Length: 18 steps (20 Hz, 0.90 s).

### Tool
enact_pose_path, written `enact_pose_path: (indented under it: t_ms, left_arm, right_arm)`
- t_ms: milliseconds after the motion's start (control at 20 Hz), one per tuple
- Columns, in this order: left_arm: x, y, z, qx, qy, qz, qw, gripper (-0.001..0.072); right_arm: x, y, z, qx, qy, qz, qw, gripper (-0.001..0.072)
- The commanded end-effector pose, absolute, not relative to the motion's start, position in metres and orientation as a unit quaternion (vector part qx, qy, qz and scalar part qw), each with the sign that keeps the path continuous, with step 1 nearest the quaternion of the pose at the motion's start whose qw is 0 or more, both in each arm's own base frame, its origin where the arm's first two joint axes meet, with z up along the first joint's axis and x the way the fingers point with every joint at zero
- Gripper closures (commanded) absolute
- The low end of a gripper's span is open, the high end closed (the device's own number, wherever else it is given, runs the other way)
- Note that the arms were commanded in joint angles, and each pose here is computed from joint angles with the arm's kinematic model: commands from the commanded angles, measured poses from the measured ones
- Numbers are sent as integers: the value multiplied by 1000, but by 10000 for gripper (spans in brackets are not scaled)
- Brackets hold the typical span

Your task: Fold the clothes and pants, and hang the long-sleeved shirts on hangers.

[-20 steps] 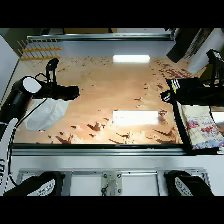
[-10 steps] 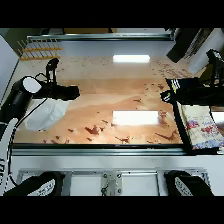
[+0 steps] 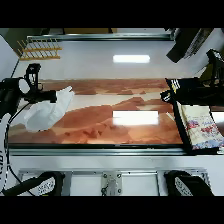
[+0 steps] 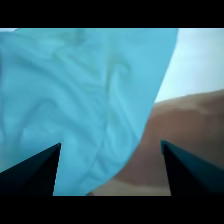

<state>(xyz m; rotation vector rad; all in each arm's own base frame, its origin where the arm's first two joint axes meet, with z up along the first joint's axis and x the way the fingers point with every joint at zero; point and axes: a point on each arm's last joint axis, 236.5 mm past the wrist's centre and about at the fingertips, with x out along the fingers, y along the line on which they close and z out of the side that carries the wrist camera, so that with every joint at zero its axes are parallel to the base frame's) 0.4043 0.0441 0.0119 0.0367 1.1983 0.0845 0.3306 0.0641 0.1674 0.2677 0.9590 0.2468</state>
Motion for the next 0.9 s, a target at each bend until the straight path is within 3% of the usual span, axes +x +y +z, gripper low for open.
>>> enact_pose_path:
  t_ms: [0,200,250,350,400,500,650,850]
  left_arm:
    - [386,86,-46,36,618,83,781,-3]
    - [379,93,-94,28,658,83,748,-2]
    - [379,93,-96,28,663,83,743,88]
    - [385,90,-84,27,660,82,746,587]
    - [393,85,-67,30,648,79,757,699]
    - [412,63,-17,41,606,63,792,699]
    - [428,-32,75,12,522,-34,852,700]
    - [400,-182,158,-4,413,-208,887,699]
  right_arm:
    - [330,64,167,128,459,118,871,692]
    - [330,64,167,128,459,118,871,692]
    - [330,64,167,128,459,118,871,692]
    - [330,64,167,128,459,119,871,692]
    - [330,64,167,128,459,118,871,692]
    - [330,64,167,128,459,118,871,692]
    - [330,64,167,128,459,118,871,692]
    - [330,65,168,128,459,119,871,692]
